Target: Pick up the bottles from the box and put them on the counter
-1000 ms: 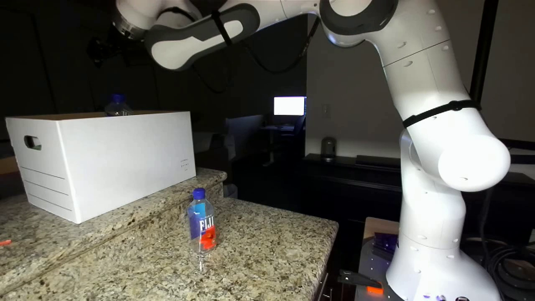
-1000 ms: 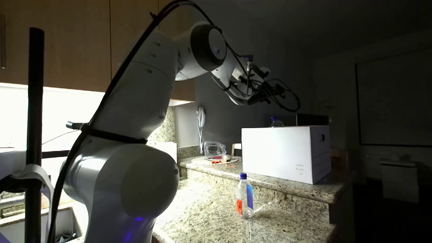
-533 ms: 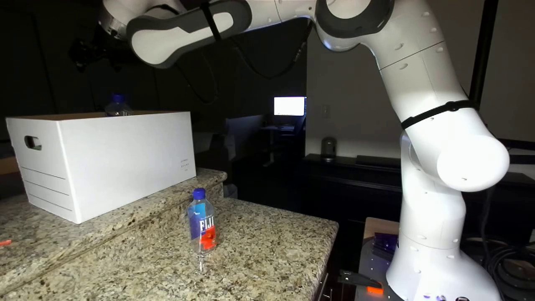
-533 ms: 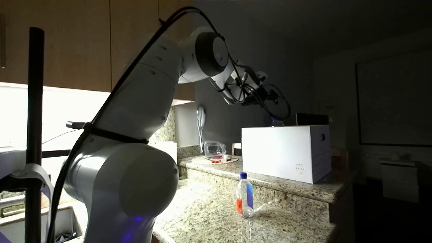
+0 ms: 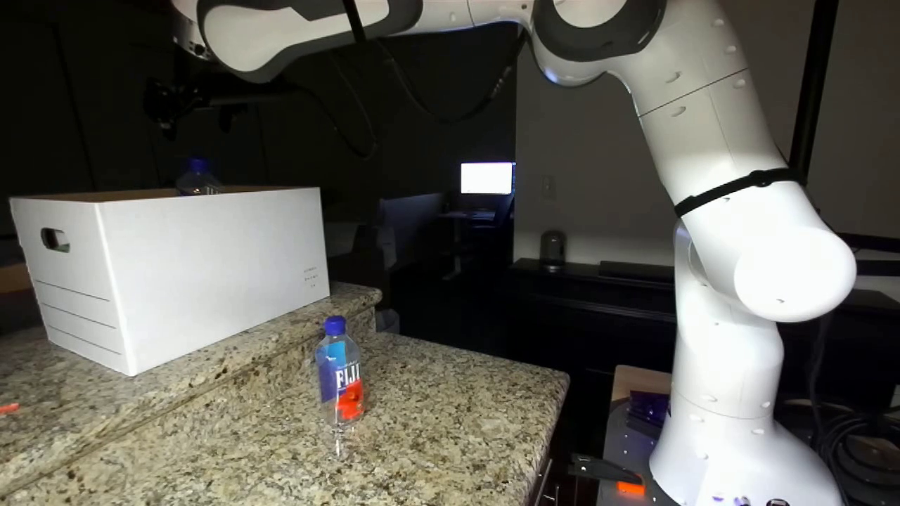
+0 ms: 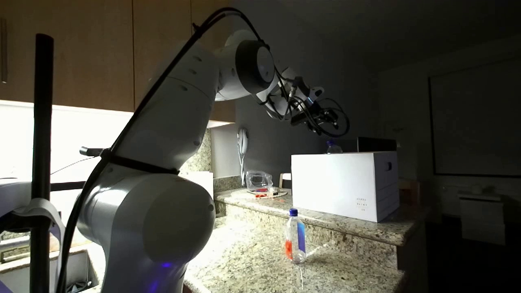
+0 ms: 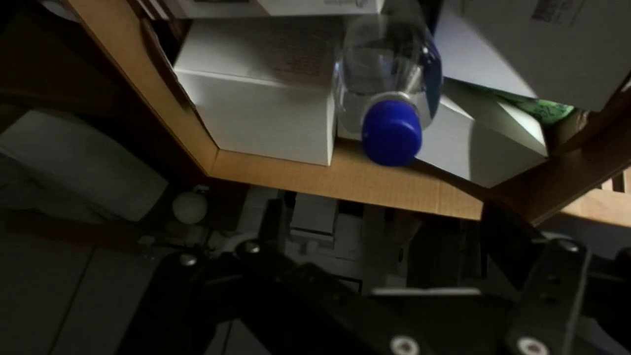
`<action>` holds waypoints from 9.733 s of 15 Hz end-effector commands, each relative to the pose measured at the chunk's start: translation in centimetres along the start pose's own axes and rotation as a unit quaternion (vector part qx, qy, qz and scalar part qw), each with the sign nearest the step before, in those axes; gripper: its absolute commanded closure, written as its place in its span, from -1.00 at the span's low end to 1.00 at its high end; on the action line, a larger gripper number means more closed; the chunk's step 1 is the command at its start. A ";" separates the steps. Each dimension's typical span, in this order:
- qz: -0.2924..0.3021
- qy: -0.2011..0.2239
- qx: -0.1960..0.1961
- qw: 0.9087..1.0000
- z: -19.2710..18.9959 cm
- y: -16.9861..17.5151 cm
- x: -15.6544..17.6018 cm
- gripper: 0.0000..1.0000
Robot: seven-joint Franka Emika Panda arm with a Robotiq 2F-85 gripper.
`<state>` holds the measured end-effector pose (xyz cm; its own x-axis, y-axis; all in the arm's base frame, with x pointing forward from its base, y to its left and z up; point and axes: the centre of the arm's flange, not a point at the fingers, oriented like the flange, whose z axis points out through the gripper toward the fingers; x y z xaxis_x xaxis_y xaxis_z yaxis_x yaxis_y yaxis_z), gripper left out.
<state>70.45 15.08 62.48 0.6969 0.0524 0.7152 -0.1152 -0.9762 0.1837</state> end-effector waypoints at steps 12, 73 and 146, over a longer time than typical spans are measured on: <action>-0.032 -0.065 0.001 0.997 3.8 0.8 -1.4 -1.00; -0.093 -0.165 0.138 0.972 -6.9 14.5 -25.2 0.69; -0.099 -0.111 0.180 0.972 -0.3 11.8 -37.7 0.70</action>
<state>42.53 1.66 37.50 0.8342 0.2445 0.4942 0.2564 -0.9655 0.0449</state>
